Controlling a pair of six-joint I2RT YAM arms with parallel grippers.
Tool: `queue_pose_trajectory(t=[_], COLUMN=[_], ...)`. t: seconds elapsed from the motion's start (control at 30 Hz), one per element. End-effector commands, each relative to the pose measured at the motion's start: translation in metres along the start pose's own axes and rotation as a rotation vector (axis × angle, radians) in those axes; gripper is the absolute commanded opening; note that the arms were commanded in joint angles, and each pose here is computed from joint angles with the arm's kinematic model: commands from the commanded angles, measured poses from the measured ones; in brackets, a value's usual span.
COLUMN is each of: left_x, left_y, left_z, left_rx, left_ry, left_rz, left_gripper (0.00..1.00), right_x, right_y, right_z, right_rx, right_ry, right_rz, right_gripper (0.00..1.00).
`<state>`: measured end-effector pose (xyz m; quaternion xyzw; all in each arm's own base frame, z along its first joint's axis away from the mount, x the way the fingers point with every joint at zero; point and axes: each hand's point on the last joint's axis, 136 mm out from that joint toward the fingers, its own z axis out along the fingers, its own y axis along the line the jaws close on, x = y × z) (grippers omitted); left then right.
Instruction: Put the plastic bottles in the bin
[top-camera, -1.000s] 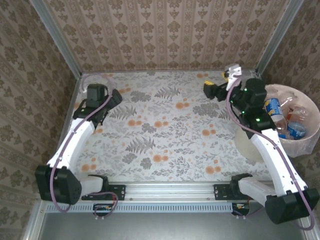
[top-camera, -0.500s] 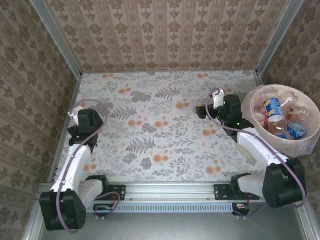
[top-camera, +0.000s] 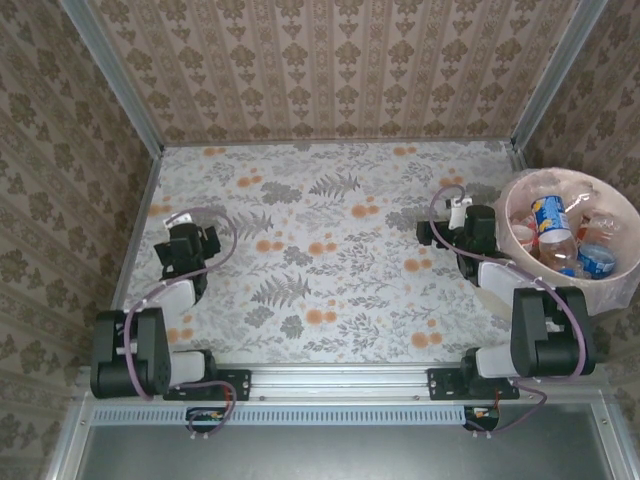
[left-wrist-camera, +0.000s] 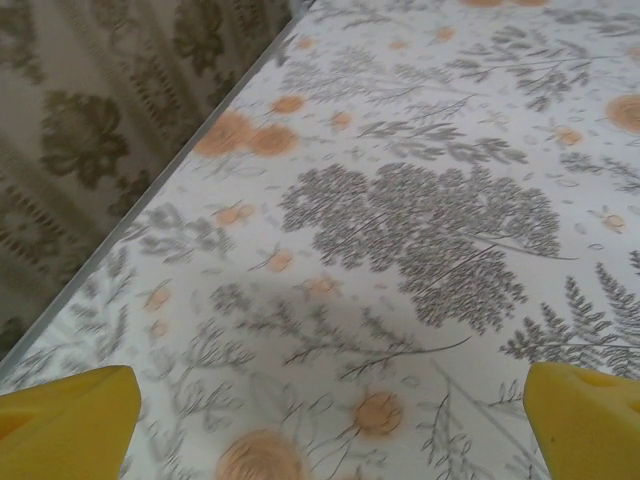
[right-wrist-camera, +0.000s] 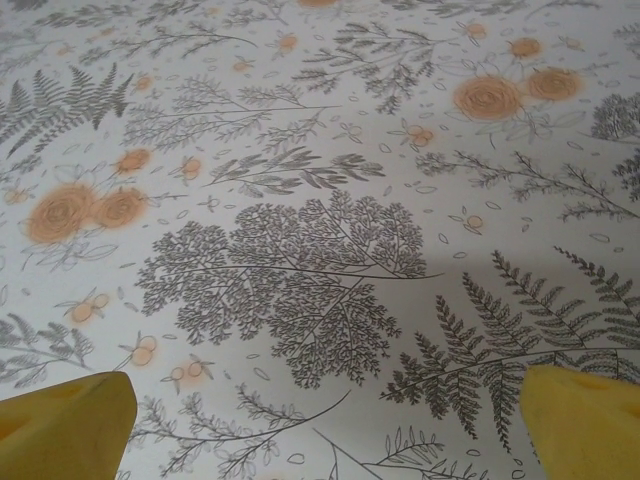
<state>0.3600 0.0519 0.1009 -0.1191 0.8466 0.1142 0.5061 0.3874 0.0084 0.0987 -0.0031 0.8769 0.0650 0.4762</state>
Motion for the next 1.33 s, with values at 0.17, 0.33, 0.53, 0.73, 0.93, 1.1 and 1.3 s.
queue_pose_trajectory(t=[0.17, 0.33, 0.53, 0.73, 0.93, 1.1, 1.3], left_x=[-0.02, -0.017, -0.008, -0.01, -0.01, -0.01, -0.01], left_y=[-0.017, -0.024, -0.048, -0.045, -0.045, -0.045, -0.046], left_z=[-0.001, 0.008, 0.019, 0.019, 0.019, 0.02, 0.019], left_rx=[0.118, 0.121, 0.142, 0.145, 0.146, 0.15, 0.153], left_ry=[-0.259, -0.188, -0.167, -0.166, -0.167, -0.161, -0.164], left_rz=[0.017, 0.045, 0.147, 0.127, 0.131, 0.126, 0.13], left_gripper=[1.0, 1.0, 1.0, 1.0, 1.0, 1.0, 1.0], right_x=[-0.022, -0.017, -0.005, -0.007, -0.007, -0.007, -0.007], right_y=[-0.007, -0.012, -0.009, -0.015, -0.015, -0.015, -0.017], right_z=[0.002, 0.0, -0.001, 0.009, 0.009, 0.009, 0.008], right_rx=[0.019, 0.05, 0.049, 0.166, 0.165, 0.166, 0.18], right_ry=[-0.151, -0.251, -0.29, -0.236, -0.236, -0.236, -0.241], right_rz=[0.004, 0.005, -0.021, -0.034, -0.034, -0.034, -0.031], right_gripper=[1.0, 1.0, 1.0, 1.0, 1.0, 1.0, 1.0])
